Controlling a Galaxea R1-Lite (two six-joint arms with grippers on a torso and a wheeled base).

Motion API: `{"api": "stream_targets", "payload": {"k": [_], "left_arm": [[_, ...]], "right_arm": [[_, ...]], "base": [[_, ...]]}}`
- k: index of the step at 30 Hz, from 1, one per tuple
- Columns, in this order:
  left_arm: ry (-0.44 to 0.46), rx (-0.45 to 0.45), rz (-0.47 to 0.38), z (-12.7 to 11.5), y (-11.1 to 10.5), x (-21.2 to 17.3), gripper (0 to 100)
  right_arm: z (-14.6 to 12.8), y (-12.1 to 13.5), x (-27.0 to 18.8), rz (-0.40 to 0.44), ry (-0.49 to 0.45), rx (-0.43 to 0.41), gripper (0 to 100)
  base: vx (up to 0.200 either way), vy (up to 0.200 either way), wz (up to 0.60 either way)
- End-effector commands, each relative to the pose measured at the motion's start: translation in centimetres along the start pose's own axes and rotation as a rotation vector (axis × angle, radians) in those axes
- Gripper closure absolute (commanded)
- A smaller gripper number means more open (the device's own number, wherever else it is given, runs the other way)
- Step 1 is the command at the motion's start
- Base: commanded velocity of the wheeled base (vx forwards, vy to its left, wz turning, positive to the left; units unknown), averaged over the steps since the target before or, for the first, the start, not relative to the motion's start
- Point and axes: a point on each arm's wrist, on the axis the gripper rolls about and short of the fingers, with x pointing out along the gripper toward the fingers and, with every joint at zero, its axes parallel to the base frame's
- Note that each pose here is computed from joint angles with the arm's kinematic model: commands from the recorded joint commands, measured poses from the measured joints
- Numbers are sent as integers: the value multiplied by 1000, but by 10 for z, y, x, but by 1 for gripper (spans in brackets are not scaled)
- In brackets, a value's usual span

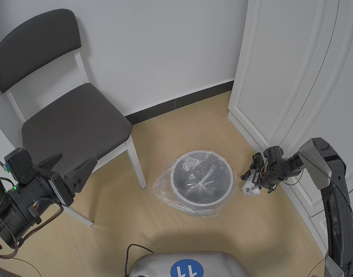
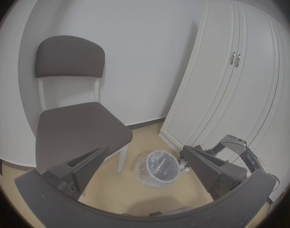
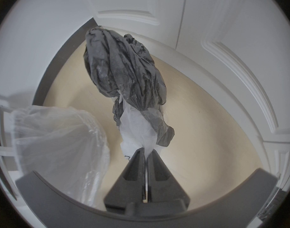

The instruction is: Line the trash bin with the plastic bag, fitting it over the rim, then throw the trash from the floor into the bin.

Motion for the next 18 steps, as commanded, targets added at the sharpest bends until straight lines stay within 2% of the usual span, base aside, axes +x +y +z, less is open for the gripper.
{"api": "stream_targets", "payload": {"k": [1,5,6,8,11,18], "left_arm": [[-105,12,-26,32,-8,6,0],[-117,22,-4,37,-6,9,0],[-116,24,-2,37,-6,9,0],[-158,36,21,51,-5,16,0],[-193,27,24,64,-8,22,0],[-191,30,52,61,-6,22,0]], "right_arm": [[17,-5,-86,147,-129,113,100],[20,4,-141,205,-216,85,100],[20,5,-143,209,-217,84,100],[24,24,-188,296,-266,47,100],[20,45,-232,383,-280,3,100],[-7,81,-306,547,-246,-92,100]], "base": [[0,0,0],[0,0,0],[0,0,0],[0,0,0],[0,0,0],[0,0,0]]}}
